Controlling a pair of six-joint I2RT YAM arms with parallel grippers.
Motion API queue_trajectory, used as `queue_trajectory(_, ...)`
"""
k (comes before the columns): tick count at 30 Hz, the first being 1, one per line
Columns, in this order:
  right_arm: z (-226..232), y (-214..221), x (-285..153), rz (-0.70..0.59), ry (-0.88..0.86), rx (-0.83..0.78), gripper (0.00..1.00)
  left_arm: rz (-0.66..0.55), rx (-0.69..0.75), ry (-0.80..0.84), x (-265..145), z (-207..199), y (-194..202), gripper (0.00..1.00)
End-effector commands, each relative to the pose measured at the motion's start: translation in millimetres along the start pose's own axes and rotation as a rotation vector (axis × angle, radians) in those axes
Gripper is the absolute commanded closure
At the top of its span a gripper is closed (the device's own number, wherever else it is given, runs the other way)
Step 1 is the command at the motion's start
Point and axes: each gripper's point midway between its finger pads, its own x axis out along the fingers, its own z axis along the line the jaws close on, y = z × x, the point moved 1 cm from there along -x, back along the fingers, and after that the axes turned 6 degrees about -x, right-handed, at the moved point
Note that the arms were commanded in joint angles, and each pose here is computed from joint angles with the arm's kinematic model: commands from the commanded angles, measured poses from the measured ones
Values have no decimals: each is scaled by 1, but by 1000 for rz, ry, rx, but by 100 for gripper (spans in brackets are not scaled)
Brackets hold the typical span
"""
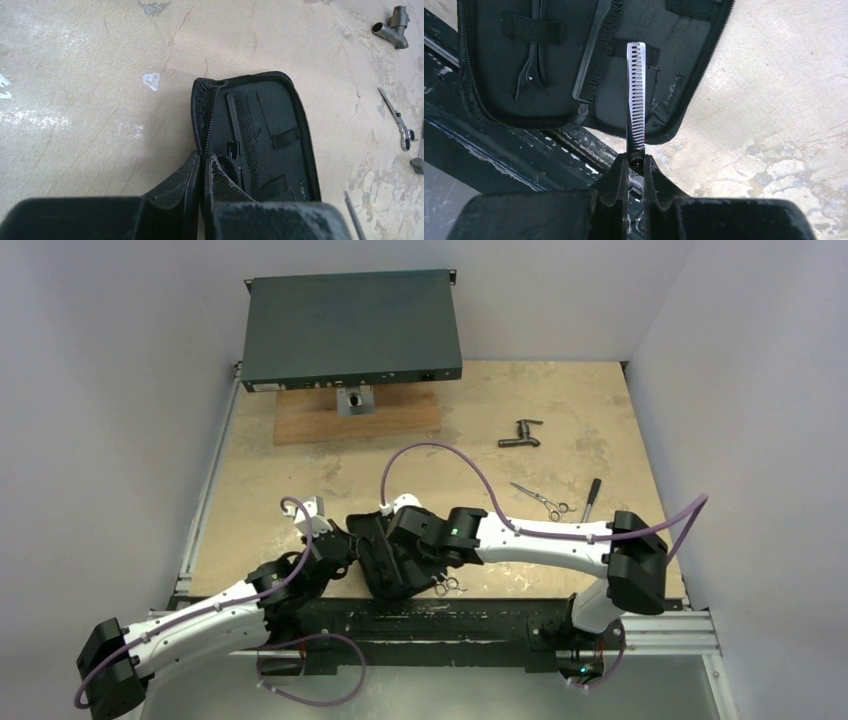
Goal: Sort the hair-cutting tools
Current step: Place the scissors in the hairdressing tool bag.
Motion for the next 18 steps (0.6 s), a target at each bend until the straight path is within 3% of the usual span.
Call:
queue_trajectory(1, -4, 26, -1, 171, 20, -127, 100, -63, -51, 55, -2, -25, -18, 100)
queue_trajectory(18, 17, 47, 26, 341, -69, -205, 100, -85, -65, 109, -10, -34, -24, 100)
